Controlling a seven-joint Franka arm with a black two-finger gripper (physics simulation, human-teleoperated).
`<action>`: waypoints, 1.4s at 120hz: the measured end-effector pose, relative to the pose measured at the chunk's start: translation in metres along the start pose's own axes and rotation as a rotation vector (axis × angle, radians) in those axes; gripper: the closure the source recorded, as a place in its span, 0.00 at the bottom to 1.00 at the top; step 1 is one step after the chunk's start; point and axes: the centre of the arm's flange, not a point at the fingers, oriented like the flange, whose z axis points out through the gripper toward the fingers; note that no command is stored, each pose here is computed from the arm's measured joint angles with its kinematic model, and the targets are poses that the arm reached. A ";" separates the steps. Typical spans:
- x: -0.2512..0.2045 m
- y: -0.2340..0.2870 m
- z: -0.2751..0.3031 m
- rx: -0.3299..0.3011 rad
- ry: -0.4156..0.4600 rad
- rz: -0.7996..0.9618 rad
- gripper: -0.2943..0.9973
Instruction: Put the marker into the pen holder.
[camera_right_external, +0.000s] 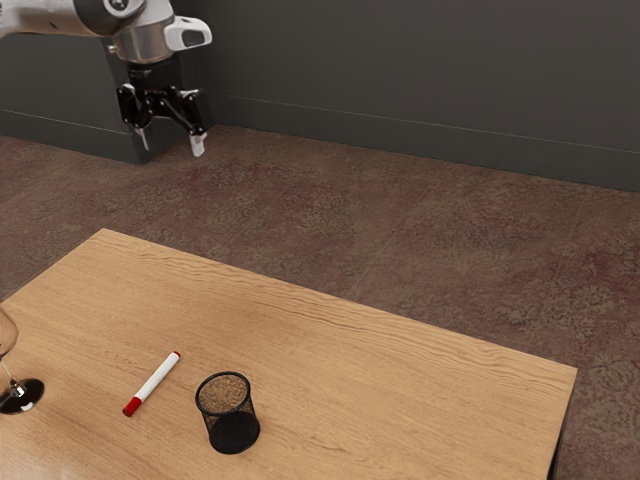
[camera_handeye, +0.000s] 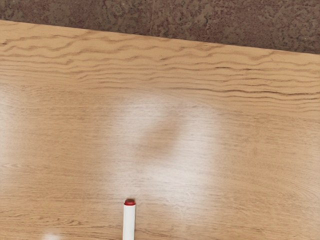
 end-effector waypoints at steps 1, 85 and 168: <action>0.000 0.000 0.000 0.000 0.000 0.000 0.23; -0.062 -0.014 0.291 0.040 -0.201 0.046 0.23; -0.104 -0.038 0.371 0.025 -0.119 0.187 0.23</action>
